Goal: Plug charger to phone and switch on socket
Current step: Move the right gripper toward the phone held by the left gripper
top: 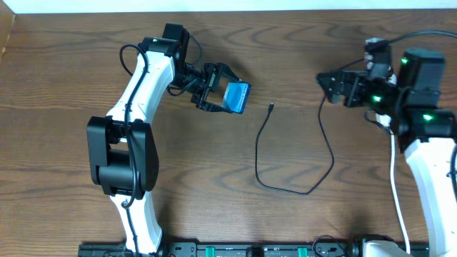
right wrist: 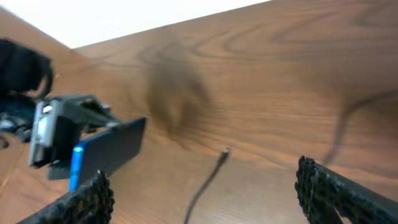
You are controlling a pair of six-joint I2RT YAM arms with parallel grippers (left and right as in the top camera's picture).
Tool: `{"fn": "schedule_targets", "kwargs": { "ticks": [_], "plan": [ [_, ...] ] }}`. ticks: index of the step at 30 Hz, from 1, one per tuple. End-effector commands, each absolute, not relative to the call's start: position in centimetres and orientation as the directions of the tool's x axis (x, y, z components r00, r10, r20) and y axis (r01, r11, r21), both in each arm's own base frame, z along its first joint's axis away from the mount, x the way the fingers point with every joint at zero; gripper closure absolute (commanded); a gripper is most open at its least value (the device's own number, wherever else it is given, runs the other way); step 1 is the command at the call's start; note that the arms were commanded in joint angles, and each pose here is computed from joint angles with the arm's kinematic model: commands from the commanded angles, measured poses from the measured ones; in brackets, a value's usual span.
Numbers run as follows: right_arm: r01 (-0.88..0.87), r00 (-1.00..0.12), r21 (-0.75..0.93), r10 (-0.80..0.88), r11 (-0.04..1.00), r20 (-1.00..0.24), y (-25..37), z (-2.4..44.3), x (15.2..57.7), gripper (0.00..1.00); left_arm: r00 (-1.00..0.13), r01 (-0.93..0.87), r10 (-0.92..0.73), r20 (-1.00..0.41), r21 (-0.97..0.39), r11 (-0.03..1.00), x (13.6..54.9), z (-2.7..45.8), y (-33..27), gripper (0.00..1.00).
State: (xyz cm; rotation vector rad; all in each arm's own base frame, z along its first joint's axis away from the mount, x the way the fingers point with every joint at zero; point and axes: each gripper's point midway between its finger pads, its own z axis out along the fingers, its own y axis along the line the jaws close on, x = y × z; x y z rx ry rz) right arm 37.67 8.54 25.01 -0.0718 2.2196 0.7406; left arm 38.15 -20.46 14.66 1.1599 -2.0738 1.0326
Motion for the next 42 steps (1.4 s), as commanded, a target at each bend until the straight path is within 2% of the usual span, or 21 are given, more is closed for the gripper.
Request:
{"fn": "schedule_targets", "kwargs": {
  "ticks": [1,8,16,25,33,42],
  "plan": [
    [-0.276,-0.705,0.55,0.223,0.788,-0.673,12.1,25.9,38.4,0.11,-0.487,-0.872,-0.499,0.717,-0.36,0.332,38.5,15.1,-19.7,0.27],
    [-0.274,-0.715,0.574,0.236,0.772,-0.658,17.2,25.4,39.0,0.13,-0.485,-0.873,-0.547,0.682,-0.348,0.341,38.8,14.3,-19.2,0.27],
    [-0.235,-0.772,0.653,0.27,0.72,-0.575,20.9,23.8,39.0,0.2,-0.503,-0.863,-0.54,0.674,-0.365,0.348,39.0,14.3,-19.6,0.27],
    [-0.27,-0.797,0.677,0.235,0.685,-0.556,24.9,22.9,38.4,0.28,-0.505,-0.862,-0.538,0.675,-0.365,0.352,38.9,14.3,-19.8,0.27],
    [-0.249,-0.838,0.635,0.166,0.731,-0.52,28.4,20.2,38.5,0.33,-0.506,-0.862,-0.538,0.674,-0.365,0.352,38.9,14.3,-19.8,0.27],
    [-0.23,-0.877,0.626,0.119,0.745,-0.465,30.2,17.5,37.6,0.44,-0.506,-0.862,-0.538,0.674,-0.365,0.352,38.9,14.3,-19.8,0.27]
  ]
}}
